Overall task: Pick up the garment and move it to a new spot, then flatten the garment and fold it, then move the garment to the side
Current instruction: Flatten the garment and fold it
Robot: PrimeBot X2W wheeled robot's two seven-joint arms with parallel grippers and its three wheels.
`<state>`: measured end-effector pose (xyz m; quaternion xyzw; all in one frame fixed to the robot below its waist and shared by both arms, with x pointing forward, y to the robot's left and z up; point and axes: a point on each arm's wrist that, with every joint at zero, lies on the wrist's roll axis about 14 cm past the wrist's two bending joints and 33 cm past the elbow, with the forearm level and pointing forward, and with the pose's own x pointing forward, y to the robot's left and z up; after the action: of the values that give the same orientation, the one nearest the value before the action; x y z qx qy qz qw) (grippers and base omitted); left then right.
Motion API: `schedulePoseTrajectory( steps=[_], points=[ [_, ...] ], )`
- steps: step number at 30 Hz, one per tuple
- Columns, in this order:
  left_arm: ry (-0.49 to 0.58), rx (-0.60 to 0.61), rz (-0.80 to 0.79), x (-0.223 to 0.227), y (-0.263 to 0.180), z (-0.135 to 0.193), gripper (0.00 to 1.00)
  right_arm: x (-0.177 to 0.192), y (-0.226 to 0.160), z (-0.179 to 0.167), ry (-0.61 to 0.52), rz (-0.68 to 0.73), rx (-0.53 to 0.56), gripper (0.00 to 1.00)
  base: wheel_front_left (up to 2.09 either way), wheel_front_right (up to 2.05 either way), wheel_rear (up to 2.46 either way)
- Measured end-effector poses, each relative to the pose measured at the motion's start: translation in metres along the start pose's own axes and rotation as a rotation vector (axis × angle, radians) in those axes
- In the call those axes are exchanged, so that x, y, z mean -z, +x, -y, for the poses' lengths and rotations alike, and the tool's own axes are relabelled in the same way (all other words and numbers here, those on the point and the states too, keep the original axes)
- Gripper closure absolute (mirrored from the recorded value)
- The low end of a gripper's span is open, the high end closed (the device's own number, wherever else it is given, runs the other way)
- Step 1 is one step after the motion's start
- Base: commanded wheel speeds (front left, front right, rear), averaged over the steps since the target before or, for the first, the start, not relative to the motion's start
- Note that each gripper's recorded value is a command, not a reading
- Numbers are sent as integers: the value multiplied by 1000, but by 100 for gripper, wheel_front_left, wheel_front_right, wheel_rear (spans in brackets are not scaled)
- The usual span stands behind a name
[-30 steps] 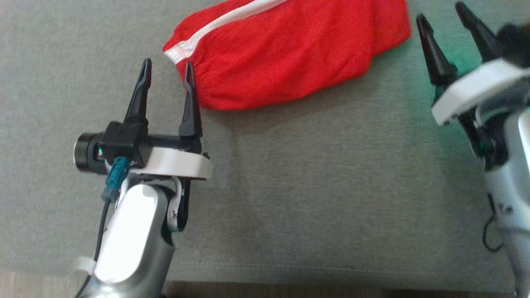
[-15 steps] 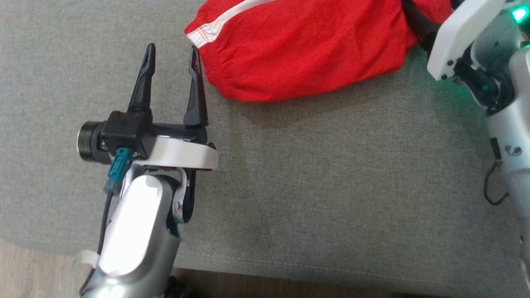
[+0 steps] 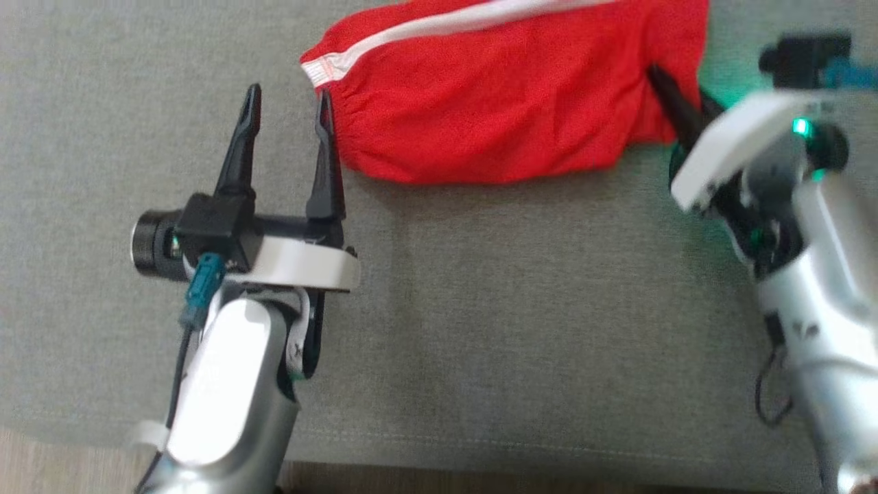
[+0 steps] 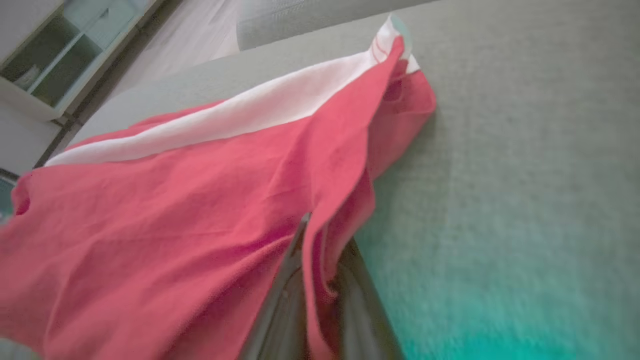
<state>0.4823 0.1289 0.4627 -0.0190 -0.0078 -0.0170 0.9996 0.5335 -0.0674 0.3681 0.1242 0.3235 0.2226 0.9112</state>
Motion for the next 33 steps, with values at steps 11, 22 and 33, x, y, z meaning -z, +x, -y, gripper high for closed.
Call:
schedulePoseTrajectory(
  steps=[11, 22, 33],
  points=[
    [-20, 42, -3, -8, -21, 17, 0, 34, -80, 25, 126, 162, 124, 100, 0, 0, 0],
    [-23, 58, 14, -18, -32, 24, 0, 25, -107, 32, 93, 195, 170, 100, 0, 0, 0],
    [-19, 42, 25, -25, -37, 16, 0, -46, -81, -35, -272, 199, 13, 100, 0, 0, 0]
  ],
)
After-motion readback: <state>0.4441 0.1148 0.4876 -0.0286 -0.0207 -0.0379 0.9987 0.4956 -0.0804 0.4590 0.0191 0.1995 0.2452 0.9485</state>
